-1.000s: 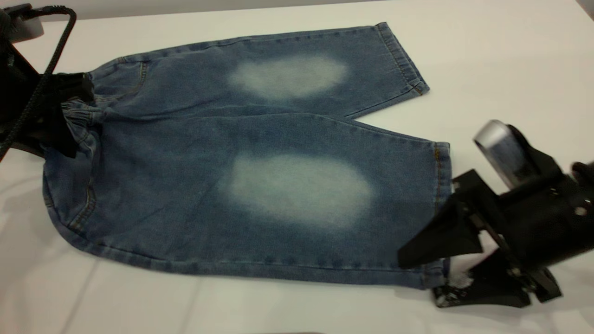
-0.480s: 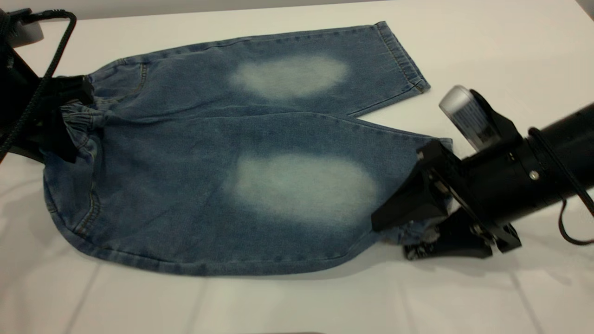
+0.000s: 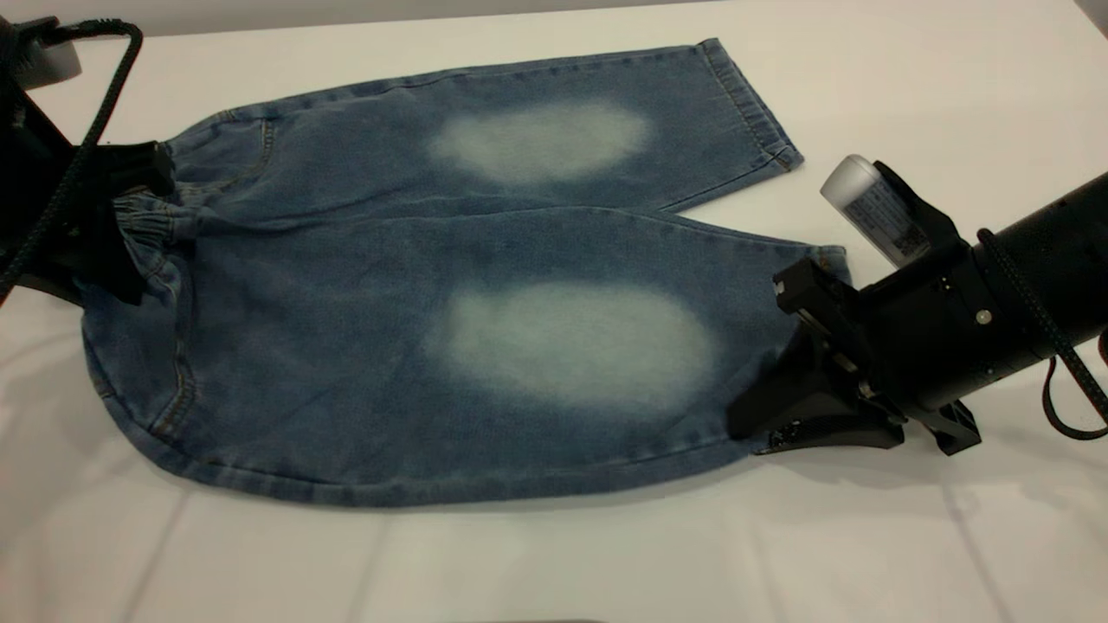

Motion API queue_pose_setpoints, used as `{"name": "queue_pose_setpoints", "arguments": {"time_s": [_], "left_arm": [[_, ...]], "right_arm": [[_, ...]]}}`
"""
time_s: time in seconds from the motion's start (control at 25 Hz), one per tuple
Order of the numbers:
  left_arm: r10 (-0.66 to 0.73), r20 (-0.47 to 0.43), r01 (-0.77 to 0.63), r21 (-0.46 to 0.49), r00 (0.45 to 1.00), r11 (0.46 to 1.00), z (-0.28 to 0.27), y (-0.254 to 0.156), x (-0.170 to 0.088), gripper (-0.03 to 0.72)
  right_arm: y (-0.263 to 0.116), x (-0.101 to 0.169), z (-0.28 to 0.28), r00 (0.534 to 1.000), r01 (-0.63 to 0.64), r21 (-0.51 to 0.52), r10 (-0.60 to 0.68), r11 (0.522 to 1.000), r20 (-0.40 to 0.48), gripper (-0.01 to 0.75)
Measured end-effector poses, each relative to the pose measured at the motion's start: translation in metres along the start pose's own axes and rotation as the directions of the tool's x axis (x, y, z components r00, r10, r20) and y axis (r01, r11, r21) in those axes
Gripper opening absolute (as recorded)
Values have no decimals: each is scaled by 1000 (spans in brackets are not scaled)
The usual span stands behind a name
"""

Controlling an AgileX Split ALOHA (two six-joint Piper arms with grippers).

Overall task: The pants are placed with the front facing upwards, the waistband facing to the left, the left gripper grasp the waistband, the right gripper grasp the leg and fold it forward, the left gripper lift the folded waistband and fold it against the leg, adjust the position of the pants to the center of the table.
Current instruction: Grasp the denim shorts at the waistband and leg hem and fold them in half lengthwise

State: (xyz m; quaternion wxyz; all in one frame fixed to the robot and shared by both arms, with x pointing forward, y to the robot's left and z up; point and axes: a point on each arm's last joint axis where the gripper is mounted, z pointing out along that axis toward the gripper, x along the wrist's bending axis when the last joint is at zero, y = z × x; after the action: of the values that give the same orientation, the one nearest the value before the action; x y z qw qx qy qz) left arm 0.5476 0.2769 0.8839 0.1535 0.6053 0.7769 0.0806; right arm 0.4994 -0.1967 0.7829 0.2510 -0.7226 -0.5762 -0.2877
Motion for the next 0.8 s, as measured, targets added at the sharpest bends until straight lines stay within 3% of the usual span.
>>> {"name": "queue_pose_setpoints", "arguments": {"time_s": [0.28, 0.56, 0.8], "left_arm": [[16, -2, -16, 12, 1000, 1000, -1, -1, 0, 99], [50, -7, -49, 84, 999, 995, -16, -12, 2, 99], [113, 8, -113, 128, 994, 985, -34, -29, -5, 99]], "right_arm": [[2, 3, -12, 999, 47, 21, -46, 999, -8, 31], [10, 27, -73, 992, 71, -55, -76, 996, -99, 31], [4, 45, -114, 989, 73, -75, -82, 994, -122, 31]]}}
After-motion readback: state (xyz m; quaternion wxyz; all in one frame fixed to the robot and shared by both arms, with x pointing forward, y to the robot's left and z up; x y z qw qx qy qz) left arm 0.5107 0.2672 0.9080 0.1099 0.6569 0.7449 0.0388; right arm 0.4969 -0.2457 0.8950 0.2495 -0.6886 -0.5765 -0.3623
